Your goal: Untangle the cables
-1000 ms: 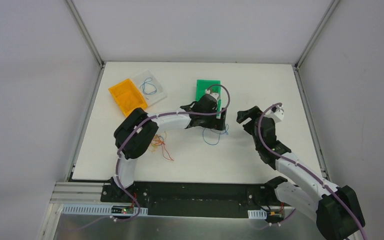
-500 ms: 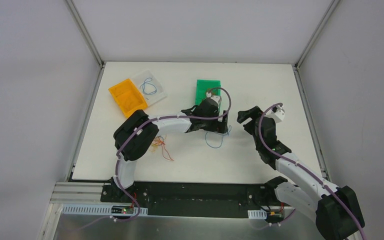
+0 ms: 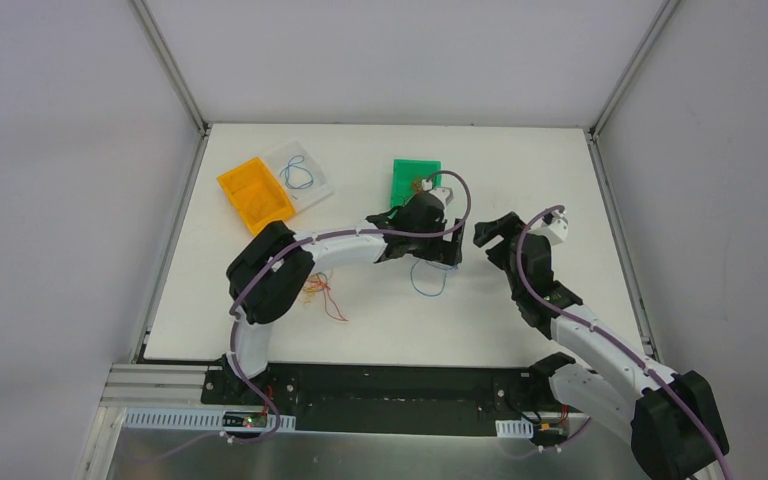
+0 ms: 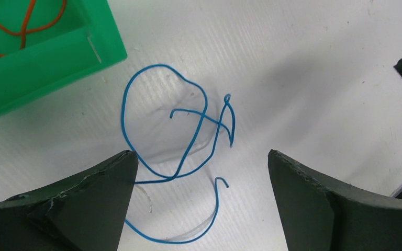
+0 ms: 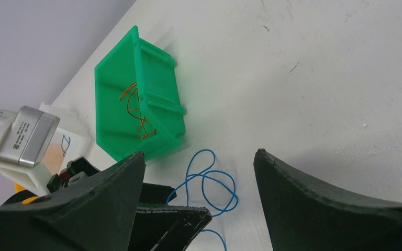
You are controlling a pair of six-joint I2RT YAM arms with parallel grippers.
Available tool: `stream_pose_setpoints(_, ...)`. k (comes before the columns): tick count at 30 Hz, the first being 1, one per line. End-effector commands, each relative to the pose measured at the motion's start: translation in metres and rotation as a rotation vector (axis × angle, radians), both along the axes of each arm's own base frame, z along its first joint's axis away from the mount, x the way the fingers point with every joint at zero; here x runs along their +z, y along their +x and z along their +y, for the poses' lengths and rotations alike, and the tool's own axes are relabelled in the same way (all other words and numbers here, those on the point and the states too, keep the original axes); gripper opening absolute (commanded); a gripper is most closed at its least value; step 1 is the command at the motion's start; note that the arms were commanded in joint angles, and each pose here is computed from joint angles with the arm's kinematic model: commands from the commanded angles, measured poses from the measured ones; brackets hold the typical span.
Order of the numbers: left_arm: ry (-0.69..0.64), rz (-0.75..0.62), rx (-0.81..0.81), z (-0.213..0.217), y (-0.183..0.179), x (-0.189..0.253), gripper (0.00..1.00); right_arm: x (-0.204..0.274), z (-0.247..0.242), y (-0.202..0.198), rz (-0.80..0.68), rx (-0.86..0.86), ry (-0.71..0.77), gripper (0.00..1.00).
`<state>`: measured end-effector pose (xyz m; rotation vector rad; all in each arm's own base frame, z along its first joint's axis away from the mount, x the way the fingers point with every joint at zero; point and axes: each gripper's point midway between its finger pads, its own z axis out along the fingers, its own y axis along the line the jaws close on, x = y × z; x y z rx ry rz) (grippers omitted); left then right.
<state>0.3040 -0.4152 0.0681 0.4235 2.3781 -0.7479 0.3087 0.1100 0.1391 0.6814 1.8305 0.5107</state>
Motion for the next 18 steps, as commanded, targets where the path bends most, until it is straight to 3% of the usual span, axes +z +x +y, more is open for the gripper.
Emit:
stream_pose_setpoints(1, 0.152, -0.023, 0.019, 0.004, 0.010, -0.006, 0.99, 0.008, 0.000, 0.005, -0.031, -0.011, 0.024, 0.79)
stream_pose_setpoints(8, 0.327, -0.019, 0.039, 0.013, 0.000, -0.037, 0.94, 0.010, -0.004, 0.004, -0.041, -0.023, 0.027, 0.79)
stream_pose_setpoints(10, 0.367, -0.022, 0.040, 0.014, -0.002, -0.043, 0.89, 0.010, -0.004, 0.003, -0.043, -0.024, 0.030, 0.79)
stream_pose_setpoints(13, 0.402, -0.021, 0.038, 0.017, -0.002, -0.048, 0.64, 0.009, -0.004, 0.004, -0.042, -0.026, 0.030, 0.79)
stream_pose_setpoints(18, 0.404, -0.049, 0.044, 0.029, -0.002, -0.024, 0.01, 0.008, -0.007, 0.004, -0.042, -0.036, 0.026, 0.79)
